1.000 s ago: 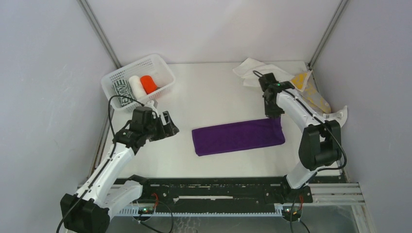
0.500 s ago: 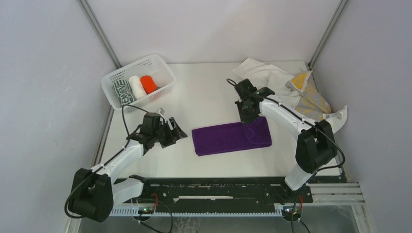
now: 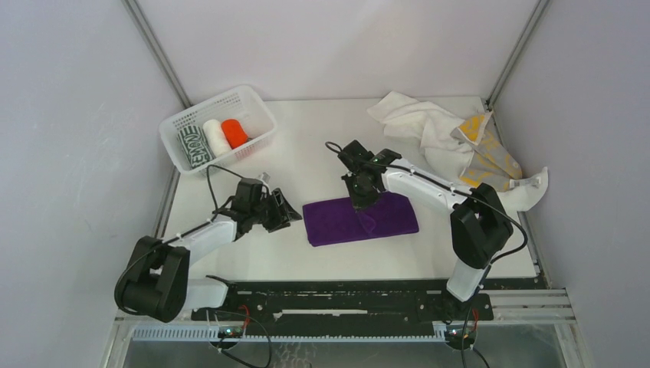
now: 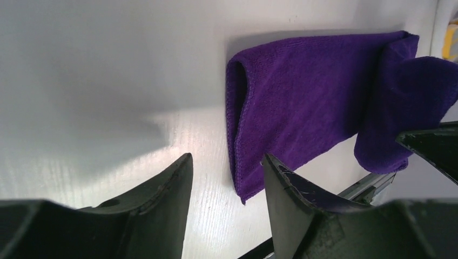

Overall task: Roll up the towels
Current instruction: Fold the towel at the center of the board.

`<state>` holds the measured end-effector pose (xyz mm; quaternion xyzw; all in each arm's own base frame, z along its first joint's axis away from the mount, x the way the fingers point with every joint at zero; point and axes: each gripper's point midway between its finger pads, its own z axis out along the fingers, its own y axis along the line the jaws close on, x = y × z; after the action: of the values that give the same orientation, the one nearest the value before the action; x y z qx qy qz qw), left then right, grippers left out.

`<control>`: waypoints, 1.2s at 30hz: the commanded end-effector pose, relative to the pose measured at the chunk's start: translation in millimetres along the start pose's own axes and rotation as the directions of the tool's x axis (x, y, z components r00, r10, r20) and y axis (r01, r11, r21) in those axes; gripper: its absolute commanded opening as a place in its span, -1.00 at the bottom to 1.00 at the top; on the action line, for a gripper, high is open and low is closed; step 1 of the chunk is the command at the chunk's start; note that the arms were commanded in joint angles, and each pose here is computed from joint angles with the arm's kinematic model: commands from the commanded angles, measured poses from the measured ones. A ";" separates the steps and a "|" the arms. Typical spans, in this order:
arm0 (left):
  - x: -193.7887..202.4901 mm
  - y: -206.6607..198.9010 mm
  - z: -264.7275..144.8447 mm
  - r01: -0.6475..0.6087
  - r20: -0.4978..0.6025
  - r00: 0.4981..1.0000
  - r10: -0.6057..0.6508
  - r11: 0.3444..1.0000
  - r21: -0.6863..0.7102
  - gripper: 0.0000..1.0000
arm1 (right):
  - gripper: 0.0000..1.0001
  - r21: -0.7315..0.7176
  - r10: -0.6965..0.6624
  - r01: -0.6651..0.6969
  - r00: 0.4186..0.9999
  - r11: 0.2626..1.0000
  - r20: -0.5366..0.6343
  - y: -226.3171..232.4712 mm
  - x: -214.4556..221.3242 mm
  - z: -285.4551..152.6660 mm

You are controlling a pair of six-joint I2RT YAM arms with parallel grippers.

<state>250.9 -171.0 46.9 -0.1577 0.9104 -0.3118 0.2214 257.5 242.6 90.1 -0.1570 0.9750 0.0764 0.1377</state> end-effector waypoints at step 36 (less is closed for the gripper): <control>33.7 -4.5 31.4 -0.010 -0.100 0.995 0.013 0.999 0.035 -0.54 | -1.00 -0.104 0.065 -0.066 0.998 0.992 -0.011 106.4 -31.1 36.3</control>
<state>240.5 -198.0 18.9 -0.1392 0.9183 -0.3216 0.1841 258.4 337.3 63.4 -0.1291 0.9800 0.1020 0.1122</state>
